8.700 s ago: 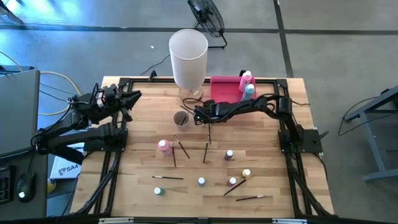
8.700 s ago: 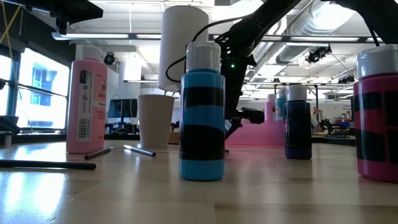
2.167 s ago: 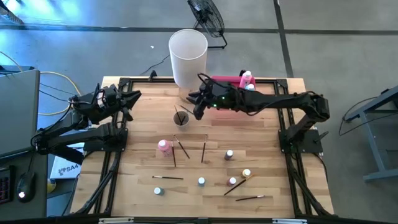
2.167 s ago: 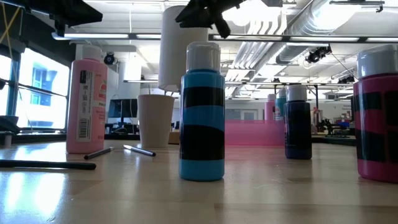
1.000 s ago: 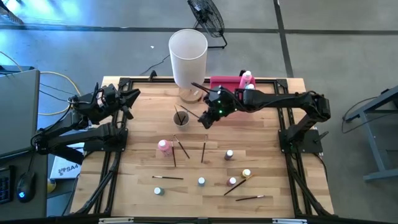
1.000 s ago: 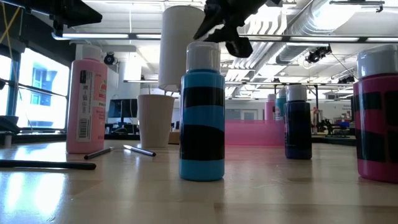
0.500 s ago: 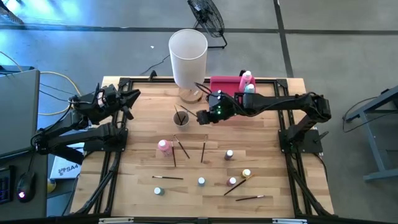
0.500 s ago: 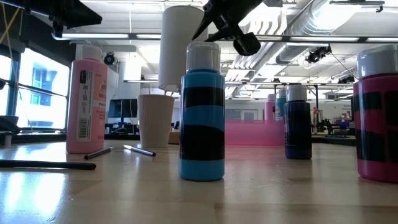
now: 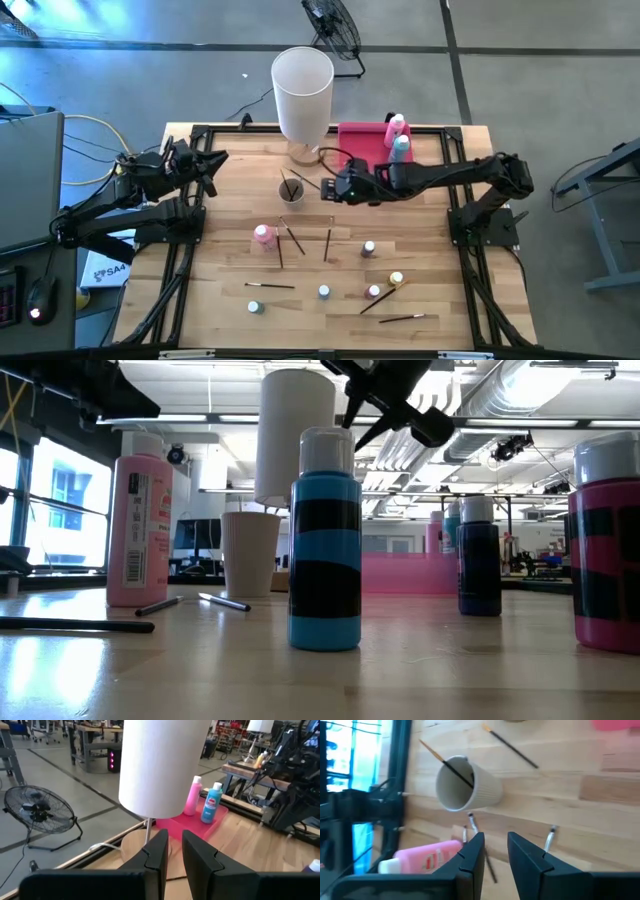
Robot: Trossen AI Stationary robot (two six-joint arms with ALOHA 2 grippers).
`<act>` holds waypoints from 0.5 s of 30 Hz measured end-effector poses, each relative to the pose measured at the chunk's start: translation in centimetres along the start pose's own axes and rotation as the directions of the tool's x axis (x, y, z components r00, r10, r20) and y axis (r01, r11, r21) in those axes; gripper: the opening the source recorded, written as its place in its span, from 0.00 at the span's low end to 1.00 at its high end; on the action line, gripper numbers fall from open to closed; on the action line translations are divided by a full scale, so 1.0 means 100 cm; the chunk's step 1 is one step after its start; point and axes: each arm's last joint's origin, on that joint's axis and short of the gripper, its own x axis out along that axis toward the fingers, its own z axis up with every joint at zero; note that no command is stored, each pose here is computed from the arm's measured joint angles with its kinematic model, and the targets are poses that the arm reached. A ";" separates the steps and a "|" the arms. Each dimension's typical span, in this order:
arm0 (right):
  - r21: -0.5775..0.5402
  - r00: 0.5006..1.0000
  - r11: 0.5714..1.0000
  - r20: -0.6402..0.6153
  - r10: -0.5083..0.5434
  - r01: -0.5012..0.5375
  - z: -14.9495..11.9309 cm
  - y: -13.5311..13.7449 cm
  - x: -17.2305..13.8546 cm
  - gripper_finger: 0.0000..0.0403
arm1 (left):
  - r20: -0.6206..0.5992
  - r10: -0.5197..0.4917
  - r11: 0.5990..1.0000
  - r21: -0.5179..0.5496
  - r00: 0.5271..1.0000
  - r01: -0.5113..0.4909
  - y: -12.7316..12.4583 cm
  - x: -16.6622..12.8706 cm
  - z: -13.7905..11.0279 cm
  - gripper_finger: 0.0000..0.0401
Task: Pick & Place Paint Supplies
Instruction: Put the silver eyeshadow brush into the white cup
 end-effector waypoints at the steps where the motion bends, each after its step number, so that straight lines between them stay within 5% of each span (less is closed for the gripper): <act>1: -0.005 1.000 1.000 0.006 -0.007 0.007 -0.001 -0.001 0.000 0.19 | 0.000 0.000 1.000 0.000 1.000 0.000 0.000 0.000 0.000 0.13; 15: -0.253 0.992 0.959 -0.069 0.110 -0.124 -0.009 0.011 -0.003 0.19 | -0.001 -0.008 1.000 0.000 1.000 0.008 0.000 0.000 0.000 0.13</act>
